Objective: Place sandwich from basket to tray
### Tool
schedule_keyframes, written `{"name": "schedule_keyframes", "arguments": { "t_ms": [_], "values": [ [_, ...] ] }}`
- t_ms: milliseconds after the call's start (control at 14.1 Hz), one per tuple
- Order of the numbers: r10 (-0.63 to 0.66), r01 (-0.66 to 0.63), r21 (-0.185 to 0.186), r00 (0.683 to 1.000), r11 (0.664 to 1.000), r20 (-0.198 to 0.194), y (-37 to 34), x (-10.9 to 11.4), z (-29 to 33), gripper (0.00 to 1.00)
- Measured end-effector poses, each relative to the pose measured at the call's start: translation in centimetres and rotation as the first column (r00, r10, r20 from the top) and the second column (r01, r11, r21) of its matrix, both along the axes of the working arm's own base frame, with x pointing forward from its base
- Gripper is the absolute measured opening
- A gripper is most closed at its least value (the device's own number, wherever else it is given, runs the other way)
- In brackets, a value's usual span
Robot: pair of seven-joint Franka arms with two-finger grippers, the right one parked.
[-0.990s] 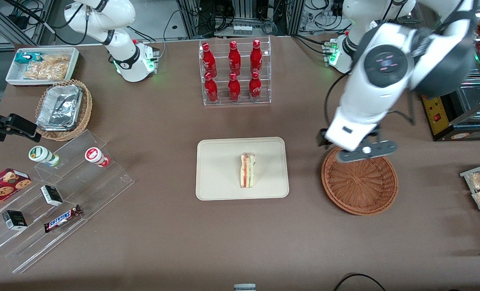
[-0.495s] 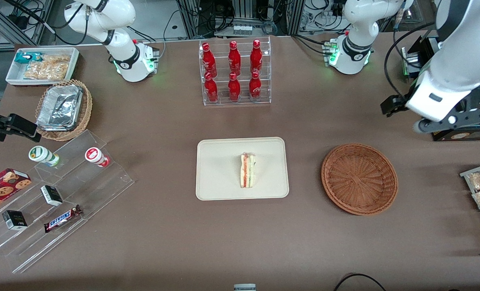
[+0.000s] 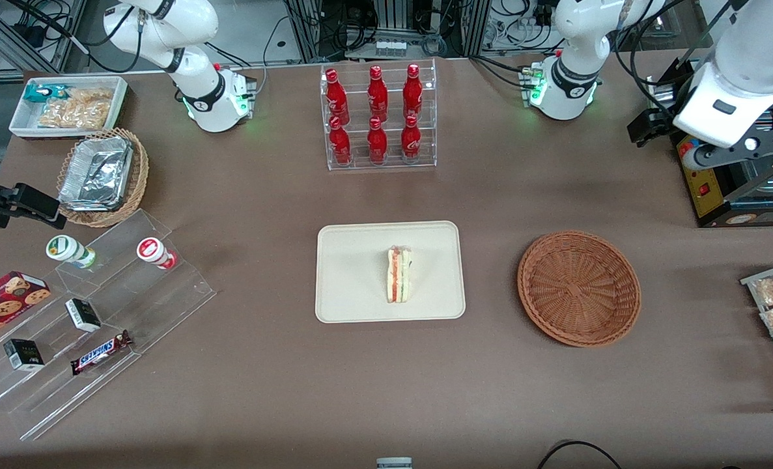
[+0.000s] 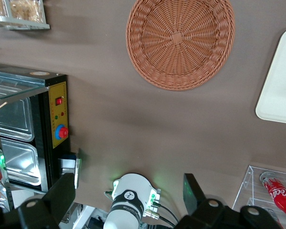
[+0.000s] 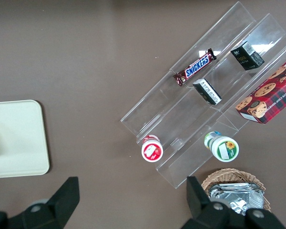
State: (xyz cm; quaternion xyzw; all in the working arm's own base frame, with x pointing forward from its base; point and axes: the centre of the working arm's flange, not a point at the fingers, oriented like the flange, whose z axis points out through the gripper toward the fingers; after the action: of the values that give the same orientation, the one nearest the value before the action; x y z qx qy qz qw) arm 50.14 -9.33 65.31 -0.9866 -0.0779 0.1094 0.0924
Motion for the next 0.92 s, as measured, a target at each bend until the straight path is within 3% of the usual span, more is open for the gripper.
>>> {"name": "schedule_keyframes", "arguments": {
  "t_ms": [778, 919],
  "values": [
    [-0.013, 0.013, -0.017, 1.0, 1.0, -0.011, -0.4, -0.2, -0.3, 1.0],
    [-0.007, 0.006, -0.043, 1.0, 0.999, -0.013, -0.3, -0.2, -0.2, 1.0]
  ]
}}
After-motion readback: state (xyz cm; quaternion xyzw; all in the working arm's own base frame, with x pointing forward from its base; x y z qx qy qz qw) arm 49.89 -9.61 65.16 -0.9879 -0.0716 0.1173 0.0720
